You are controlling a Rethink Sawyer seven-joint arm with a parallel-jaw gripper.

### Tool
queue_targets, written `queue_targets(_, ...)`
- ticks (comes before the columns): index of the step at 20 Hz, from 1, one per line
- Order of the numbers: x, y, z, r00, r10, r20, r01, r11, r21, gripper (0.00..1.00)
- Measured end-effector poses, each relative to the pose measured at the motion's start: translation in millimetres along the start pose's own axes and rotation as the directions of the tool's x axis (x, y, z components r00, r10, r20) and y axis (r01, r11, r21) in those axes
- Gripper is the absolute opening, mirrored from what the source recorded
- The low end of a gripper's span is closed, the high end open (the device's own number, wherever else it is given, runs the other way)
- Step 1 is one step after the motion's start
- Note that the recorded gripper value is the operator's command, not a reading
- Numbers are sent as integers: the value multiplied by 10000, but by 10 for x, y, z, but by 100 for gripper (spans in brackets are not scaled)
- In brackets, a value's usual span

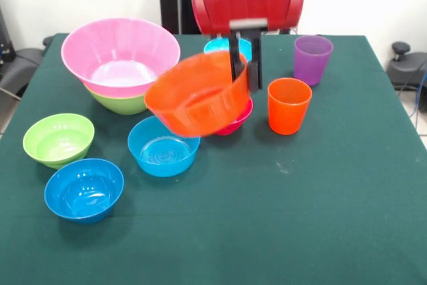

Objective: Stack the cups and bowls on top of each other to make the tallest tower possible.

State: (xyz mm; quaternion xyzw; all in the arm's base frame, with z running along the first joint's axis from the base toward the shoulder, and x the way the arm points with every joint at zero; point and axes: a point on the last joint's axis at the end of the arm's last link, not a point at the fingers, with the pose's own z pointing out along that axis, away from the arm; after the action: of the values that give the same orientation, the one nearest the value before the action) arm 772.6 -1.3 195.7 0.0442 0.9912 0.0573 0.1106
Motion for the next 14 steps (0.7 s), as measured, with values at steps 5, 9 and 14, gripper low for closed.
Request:
queue_targets(5, 110, -134, -310, 9995, 311, -35, -311, 9995, 23, 0)
queue_targets(9, 204, -256, -442, 9982, 566, -183, -565, 9984, 44, 0)
queue_targets(14, 387, -462, -621, 9944, 915, -524, -907, 9957, 173, 0)
